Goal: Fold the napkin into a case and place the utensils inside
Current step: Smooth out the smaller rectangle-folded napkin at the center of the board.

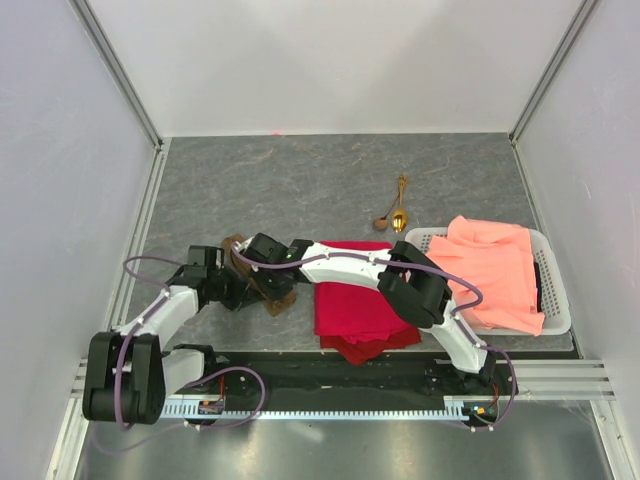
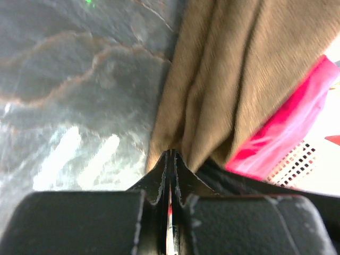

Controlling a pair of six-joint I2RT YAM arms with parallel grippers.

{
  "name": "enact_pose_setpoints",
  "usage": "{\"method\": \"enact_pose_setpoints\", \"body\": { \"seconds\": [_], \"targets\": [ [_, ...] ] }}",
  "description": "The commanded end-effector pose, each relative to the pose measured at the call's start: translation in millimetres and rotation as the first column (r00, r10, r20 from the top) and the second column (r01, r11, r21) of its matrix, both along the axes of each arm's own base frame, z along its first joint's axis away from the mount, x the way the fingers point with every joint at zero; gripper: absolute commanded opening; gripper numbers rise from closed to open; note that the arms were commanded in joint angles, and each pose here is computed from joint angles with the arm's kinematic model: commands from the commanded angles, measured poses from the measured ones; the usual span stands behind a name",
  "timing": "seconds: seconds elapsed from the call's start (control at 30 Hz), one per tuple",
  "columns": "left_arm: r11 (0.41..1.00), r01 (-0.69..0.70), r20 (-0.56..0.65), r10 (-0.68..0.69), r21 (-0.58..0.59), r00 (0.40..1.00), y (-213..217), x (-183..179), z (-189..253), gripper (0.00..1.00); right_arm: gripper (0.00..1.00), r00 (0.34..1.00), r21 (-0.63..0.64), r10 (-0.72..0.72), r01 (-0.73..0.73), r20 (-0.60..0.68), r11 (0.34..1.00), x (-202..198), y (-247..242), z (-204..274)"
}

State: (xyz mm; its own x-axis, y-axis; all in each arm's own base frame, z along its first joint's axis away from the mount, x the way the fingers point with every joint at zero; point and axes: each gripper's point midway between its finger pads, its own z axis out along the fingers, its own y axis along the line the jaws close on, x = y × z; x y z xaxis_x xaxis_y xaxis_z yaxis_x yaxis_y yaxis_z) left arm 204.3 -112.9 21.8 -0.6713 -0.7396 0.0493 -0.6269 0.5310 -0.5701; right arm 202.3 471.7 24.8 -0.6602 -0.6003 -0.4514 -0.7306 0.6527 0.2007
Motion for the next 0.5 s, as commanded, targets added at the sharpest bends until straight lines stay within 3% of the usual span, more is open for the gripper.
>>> {"method": "enact_pose_setpoints", "body": {
  "seconds": [0.0,0.2,0.33,0.47],
  "targets": [
    [1.000,0.009,0.068,-0.011,0.027,0.998,4.0,10.3,33.0,0.02,0.14,0.999,0.036,-0.022,0.024,-0.045,0.999,-0.6,-0.5,-13.4],
    [0.988,-0.081,0.192,0.054,0.133,0.980,41.5,39.3,82.0,0.07,0.19,0.999,0.071,-0.008,0.012,-0.051,0.997,-0.5,-0.3,-8.1],
    [0.997,-0.042,0.229,0.025,0.068,0.973,37.0,67.8,94.0,0.06,0.20,0.998,0.083,-0.012,0.018,-0.062,0.996,-1.8,0.3,-7.3],
    [0.999,0.036,0.169,-0.031,-0.027,0.985,21.1,81.8,70.7,0.04,0.21,0.998,0.091,-0.016,0.022,-0.063,0.996,-2.8,-0.5,-5.7]
  ]
}}
